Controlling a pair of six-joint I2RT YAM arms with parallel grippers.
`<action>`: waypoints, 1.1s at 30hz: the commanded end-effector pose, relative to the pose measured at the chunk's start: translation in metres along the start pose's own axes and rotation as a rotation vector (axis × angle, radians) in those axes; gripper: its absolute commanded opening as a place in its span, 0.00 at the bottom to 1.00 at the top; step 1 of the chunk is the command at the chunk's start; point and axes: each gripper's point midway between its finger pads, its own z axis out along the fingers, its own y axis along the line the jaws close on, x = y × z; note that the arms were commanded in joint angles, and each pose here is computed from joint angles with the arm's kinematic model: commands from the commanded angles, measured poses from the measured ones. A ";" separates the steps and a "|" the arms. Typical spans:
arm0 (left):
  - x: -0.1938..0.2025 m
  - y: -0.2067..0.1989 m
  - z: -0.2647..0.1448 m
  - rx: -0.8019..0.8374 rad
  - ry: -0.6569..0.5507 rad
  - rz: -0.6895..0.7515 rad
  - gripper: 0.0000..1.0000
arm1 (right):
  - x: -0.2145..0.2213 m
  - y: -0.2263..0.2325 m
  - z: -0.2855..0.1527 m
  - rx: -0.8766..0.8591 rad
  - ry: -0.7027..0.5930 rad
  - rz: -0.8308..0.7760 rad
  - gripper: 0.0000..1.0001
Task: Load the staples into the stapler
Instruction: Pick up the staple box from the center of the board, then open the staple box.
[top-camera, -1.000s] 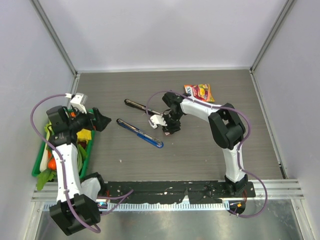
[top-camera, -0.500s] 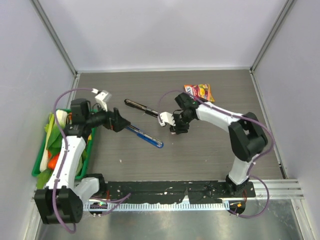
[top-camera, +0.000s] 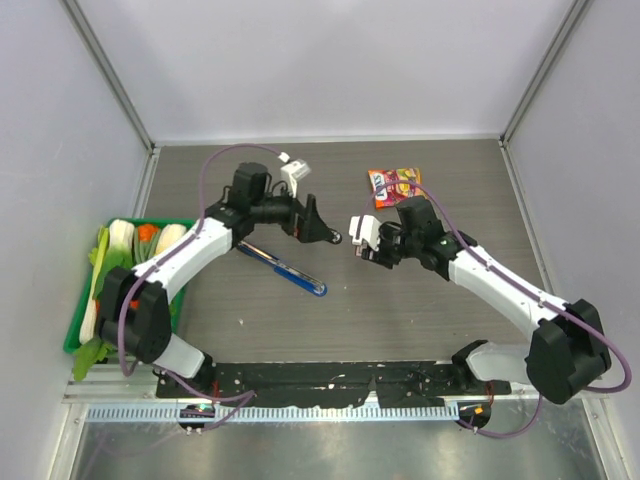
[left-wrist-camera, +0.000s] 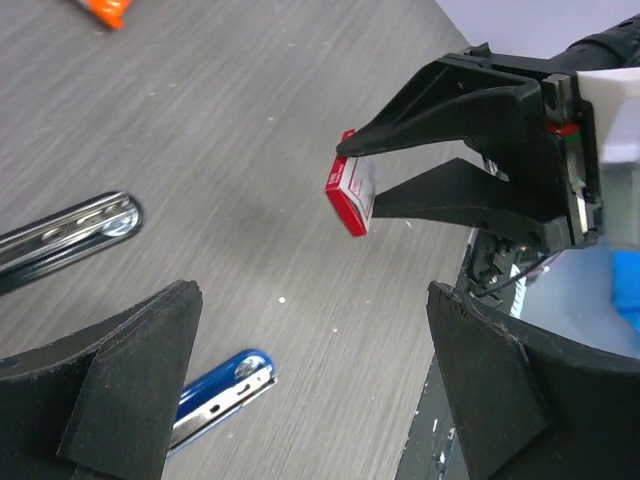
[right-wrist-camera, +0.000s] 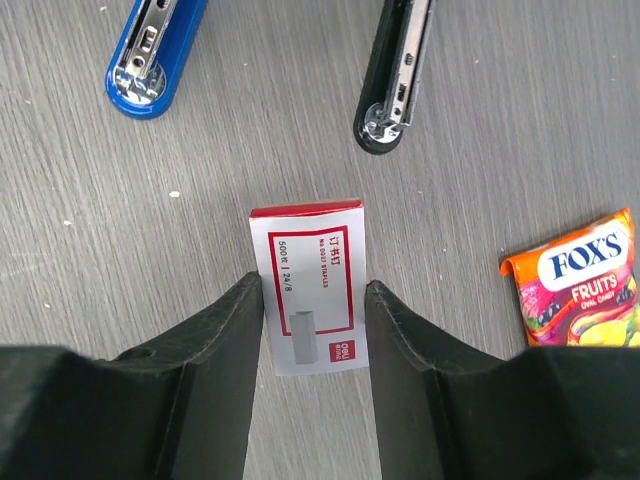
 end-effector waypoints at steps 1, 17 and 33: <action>-0.015 -0.019 0.031 0.092 0.000 0.036 0.98 | -0.031 -0.022 -0.015 0.144 -0.131 0.027 0.47; -0.001 -0.014 0.083 0.212 0.038 -0.044 0.78 | -0.033 -0.028 -0.024 0.204 -0.209 0.083 0.48; 0.007 -0.015 0.096 0.233 0.061 -0.068 0.78 | -0.027 -0.019 -0.022 0.182 -0.221 0.078 0.48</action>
